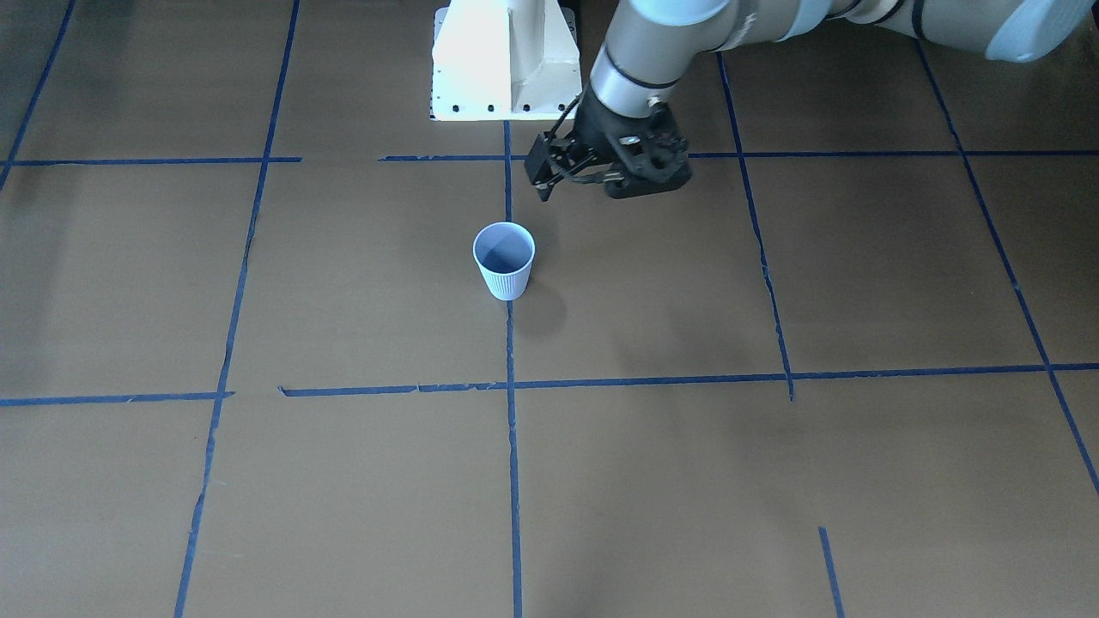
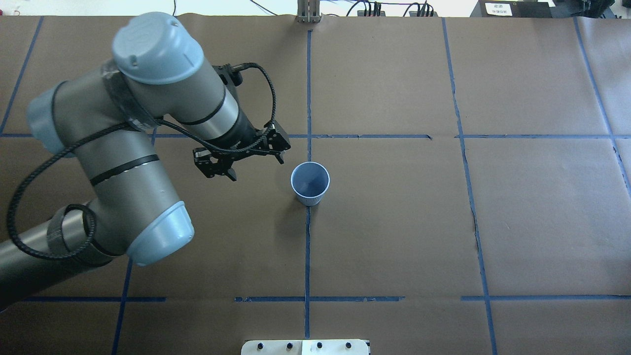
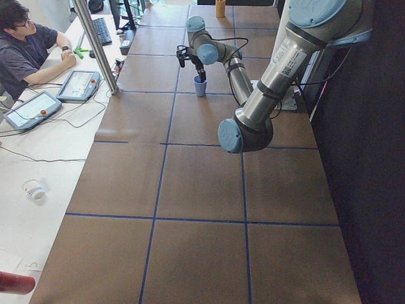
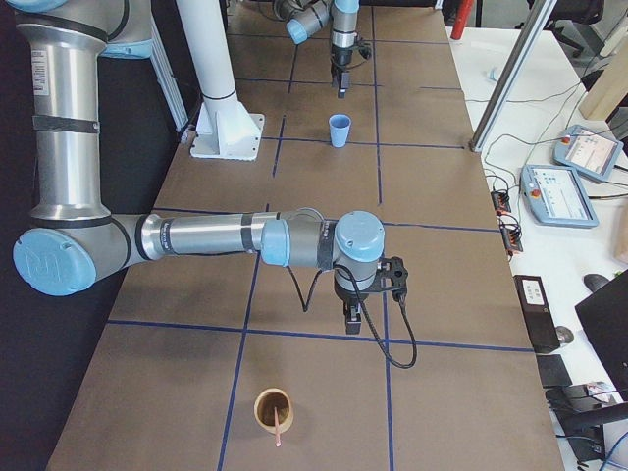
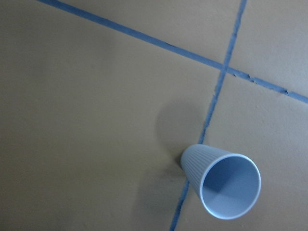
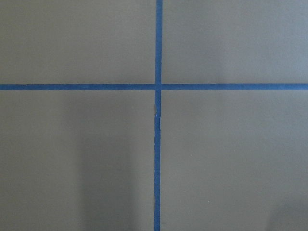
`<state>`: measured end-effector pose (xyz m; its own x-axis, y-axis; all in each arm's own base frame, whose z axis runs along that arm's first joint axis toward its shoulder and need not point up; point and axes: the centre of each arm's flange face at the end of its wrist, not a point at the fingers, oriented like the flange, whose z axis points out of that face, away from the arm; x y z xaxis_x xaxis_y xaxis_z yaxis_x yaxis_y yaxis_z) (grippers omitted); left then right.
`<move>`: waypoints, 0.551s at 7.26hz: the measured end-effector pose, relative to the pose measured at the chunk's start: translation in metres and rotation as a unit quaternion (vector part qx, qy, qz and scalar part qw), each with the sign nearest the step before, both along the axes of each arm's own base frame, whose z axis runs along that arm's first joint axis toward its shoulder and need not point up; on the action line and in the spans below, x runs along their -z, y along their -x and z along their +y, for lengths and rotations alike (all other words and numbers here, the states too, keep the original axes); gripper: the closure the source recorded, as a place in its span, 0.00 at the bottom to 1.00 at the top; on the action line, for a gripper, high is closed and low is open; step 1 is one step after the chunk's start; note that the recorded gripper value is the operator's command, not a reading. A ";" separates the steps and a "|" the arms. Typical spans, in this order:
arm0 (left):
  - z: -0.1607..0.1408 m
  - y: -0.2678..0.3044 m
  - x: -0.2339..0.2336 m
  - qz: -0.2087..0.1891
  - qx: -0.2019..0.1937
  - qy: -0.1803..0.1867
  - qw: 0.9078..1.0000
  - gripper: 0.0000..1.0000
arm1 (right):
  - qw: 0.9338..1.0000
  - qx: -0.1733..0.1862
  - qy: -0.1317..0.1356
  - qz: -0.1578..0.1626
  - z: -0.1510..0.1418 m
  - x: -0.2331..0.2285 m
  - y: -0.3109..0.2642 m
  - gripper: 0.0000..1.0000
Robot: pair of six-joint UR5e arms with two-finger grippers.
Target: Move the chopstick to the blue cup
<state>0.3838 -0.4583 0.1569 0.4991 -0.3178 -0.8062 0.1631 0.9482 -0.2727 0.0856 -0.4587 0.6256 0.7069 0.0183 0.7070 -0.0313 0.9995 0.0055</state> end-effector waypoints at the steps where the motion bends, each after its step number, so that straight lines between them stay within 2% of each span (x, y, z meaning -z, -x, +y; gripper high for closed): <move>1: -0.012 0.020 -0.012 -0.008 0.002 -0.009 1.000 0.00 | 1.000 -0.011 0.001 0.001 0.018 -0.016 -0.004 0.00; 3: -0.030 0.047 -0.024 -0.024 0.005 -0.022 0.999 0.00 | 0.998 -0.048 -0.035 0.009 0.070 -0.049 -0.026 0.00; 4: -0.034 0.052 -0.025 -0.027 0.007 -0.023 0.999 0.00 | 0.997 -0.071 -0.034 0.011 0.090 -0.067 -0.043 0.00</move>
